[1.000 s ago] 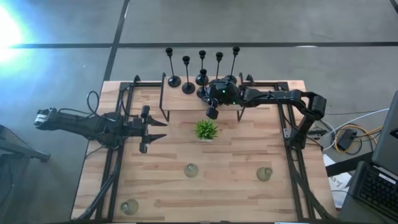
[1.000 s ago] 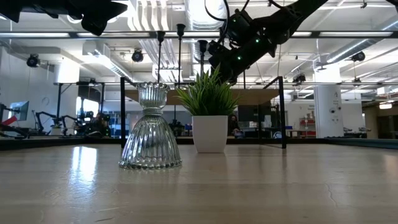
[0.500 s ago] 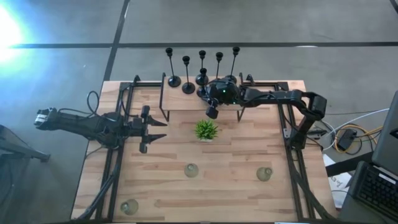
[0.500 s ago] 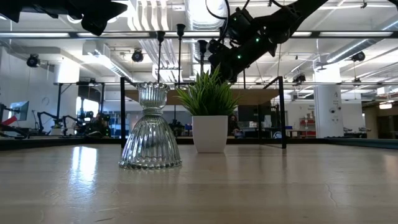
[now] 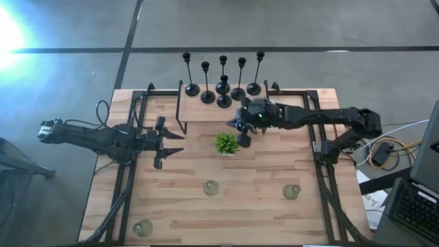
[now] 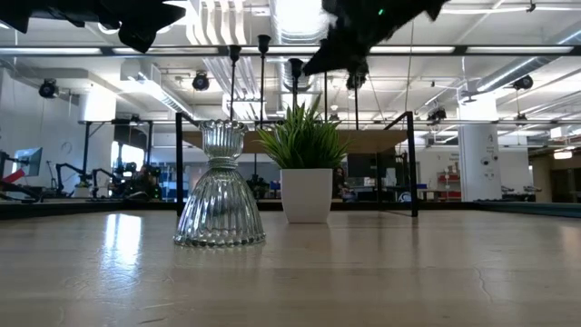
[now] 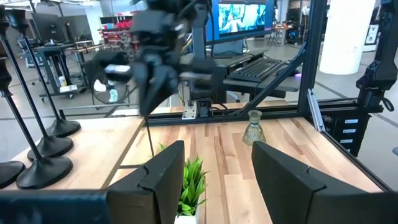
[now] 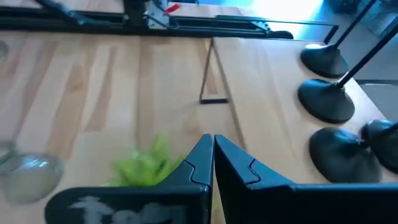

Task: Pick & Place candle stick holders
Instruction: Put the transparent glass candle holder on the shelf

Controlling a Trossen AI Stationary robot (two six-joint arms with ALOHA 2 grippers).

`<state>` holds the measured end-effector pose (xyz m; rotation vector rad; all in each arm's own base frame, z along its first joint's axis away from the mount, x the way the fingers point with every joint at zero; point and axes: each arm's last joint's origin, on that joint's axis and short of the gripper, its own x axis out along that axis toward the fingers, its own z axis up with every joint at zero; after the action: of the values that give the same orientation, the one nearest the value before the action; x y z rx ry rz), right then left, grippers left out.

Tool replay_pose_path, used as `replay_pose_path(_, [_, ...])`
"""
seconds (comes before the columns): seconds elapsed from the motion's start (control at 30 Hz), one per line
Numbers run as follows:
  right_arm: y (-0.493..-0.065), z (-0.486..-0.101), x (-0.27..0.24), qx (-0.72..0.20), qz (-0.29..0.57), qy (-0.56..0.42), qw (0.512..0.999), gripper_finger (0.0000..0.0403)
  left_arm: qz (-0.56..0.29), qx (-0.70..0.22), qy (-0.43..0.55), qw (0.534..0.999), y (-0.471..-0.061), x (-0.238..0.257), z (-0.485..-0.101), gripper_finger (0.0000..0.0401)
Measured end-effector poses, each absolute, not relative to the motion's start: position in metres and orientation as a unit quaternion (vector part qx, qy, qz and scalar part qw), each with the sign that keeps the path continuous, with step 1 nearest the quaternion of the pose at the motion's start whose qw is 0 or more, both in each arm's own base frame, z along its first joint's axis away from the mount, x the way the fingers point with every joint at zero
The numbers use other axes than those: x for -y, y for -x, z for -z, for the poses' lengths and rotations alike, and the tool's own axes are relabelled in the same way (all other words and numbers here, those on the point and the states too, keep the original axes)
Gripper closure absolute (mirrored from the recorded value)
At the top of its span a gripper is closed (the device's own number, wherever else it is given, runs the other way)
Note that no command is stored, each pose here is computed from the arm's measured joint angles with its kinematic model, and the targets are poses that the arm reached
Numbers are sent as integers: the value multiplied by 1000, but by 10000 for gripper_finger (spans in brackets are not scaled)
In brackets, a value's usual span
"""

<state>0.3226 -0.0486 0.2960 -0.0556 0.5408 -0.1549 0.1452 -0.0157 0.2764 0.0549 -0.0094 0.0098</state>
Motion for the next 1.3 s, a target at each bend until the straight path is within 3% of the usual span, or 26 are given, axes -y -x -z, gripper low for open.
replay_pose_path(0.27, [-291,-319,-4,-284,79,23,955,395,-5,8,-27,1000,-145,16,-277,208])
replay_pose_path(0.7, [-233,-321,-69,-347,103,-37,931,395,-5,9,-26,1000,-145,16,-277,208])
replay_pose_path(1.3, [-161,-316,-107,-424,162,-164,876,395,-5,9,-21,1000,-145,16,-277,208])
